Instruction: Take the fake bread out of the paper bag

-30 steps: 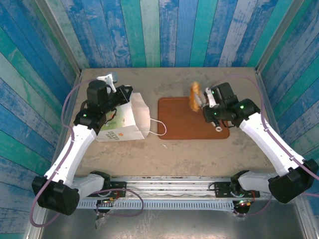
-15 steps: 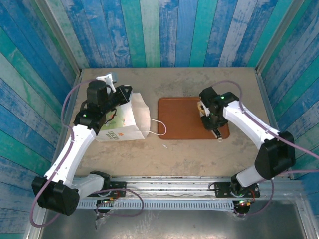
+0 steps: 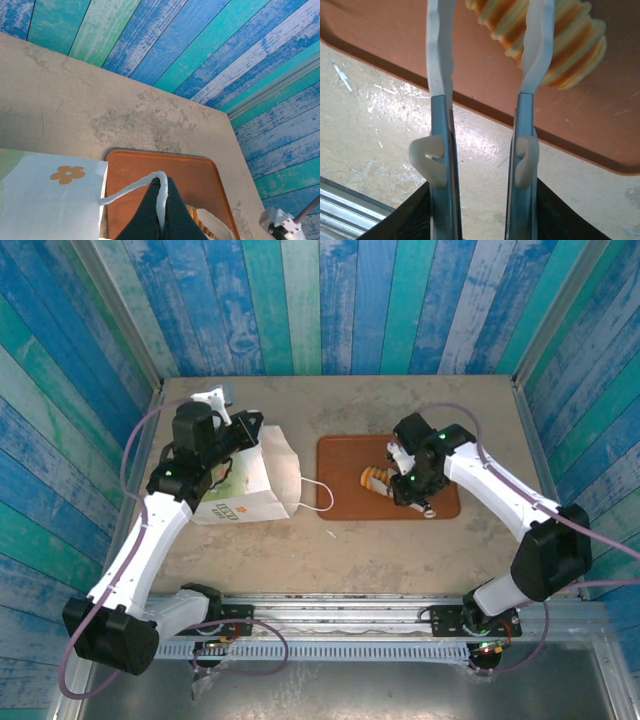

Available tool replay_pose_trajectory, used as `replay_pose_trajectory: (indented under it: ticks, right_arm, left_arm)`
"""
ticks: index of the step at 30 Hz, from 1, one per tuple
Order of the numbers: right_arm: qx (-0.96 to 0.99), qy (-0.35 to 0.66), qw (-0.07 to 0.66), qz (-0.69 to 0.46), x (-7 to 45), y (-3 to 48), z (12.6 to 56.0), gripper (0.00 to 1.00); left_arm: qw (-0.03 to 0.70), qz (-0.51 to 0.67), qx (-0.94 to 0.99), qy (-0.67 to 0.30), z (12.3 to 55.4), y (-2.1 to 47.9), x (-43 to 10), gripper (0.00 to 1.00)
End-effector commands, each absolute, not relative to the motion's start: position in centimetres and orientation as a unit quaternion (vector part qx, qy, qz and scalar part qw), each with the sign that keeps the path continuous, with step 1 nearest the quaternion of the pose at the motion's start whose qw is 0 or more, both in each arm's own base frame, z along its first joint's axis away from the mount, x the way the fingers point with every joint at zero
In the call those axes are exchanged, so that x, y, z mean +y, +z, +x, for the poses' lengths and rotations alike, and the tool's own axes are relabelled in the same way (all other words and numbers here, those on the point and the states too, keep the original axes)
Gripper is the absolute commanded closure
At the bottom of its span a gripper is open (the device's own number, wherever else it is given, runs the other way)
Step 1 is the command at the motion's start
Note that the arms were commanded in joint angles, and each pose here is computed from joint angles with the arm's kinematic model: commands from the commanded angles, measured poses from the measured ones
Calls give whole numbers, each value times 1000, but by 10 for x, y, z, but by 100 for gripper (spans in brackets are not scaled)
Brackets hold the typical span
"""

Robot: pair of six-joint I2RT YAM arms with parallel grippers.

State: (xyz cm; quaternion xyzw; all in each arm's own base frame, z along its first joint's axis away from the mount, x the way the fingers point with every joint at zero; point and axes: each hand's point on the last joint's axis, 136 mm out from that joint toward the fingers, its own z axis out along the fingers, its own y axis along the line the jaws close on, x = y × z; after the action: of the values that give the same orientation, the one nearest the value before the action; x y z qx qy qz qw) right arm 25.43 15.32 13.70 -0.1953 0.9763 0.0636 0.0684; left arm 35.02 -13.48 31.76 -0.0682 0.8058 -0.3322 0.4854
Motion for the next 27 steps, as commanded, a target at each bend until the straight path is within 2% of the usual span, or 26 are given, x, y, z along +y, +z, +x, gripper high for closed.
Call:
replay_pose_trajectory:
  ticks: [1,6,15,19,24,27]
  right_arm:
    - [974,62,88,-200,142,153,261,52]
    - [967,60,55,-243,138,153,258,41]
    - [959,18,31,-283,131,154,273,35]
    - [956,-28,-8,-290,119,136,278,35]
    - [954,-13,-21,-300,129,129,277,35]
    - [955,-29,-18,-294,125,128,281,40]
  left_arm:
    - [502,-59,796,-334,344,329,-134,100]
    - [505,-59,797,-327,343,330,-131,100]
    - [504,-63,796,-328,343,329,-131,100]
    - [504,-63,796,-328,344,329,-131,100]
    - [506,-61,796,-328,343,332,-131,100]
    - [508,-63,795,-324,342,332,-129,100]
